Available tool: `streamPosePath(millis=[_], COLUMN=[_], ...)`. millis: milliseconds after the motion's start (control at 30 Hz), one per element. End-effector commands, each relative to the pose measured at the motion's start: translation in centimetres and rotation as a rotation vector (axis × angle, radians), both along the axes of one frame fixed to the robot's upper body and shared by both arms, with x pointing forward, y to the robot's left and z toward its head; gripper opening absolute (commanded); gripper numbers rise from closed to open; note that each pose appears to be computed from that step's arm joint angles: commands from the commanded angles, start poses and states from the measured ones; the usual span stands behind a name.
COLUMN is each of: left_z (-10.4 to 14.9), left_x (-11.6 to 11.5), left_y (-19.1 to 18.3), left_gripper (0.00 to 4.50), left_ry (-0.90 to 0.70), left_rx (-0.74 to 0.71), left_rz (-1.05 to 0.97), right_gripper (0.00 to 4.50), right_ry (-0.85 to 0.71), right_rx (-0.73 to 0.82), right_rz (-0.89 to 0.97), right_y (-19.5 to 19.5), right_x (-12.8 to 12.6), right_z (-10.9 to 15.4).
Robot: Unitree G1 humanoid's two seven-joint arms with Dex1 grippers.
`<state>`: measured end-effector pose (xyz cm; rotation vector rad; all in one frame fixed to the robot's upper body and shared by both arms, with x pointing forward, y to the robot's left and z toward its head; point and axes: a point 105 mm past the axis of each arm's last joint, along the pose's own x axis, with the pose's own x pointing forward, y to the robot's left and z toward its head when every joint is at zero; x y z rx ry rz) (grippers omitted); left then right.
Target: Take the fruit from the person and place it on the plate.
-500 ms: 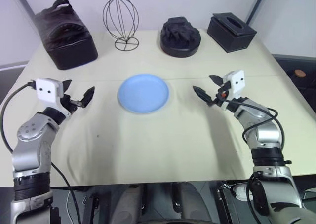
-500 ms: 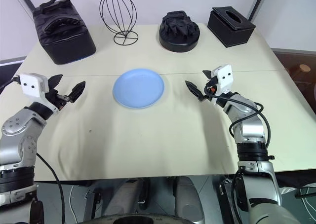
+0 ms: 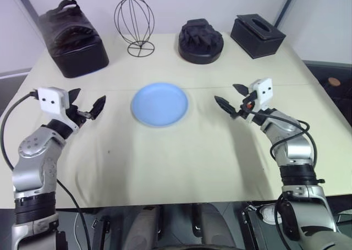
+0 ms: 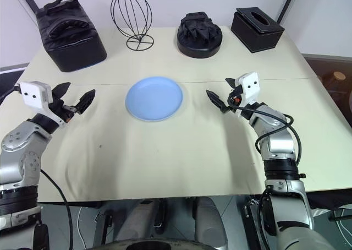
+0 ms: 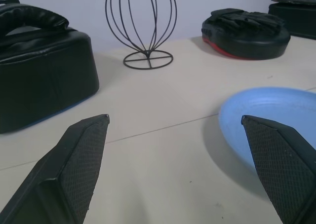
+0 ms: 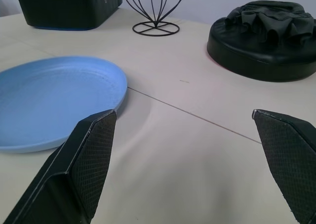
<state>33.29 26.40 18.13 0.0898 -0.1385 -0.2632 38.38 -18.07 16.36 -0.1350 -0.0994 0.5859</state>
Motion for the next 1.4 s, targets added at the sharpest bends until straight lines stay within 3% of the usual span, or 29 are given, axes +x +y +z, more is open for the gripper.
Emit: streamPosePath(millis=[33, 1400], left_z=[1.67, 1.40], left_x=[-0.38, -0.03], left_y=[0.27, -0.10], left_gripper=[4.49, 4.49], left_ry=[-0.062, -0.052], left_rx=[0.022, 0.027], left_rz=[0.008, -0.008], right_gripper=[4.50, 4.50], right_ry=[-0.049, -0.049], right_rx=[0.004, 0.000], right_rz=[0.000, -0.012], right_y=[-0.10, -0.36], right_x=[-0.02, -0.23], right_z=[1.26, 1.28])
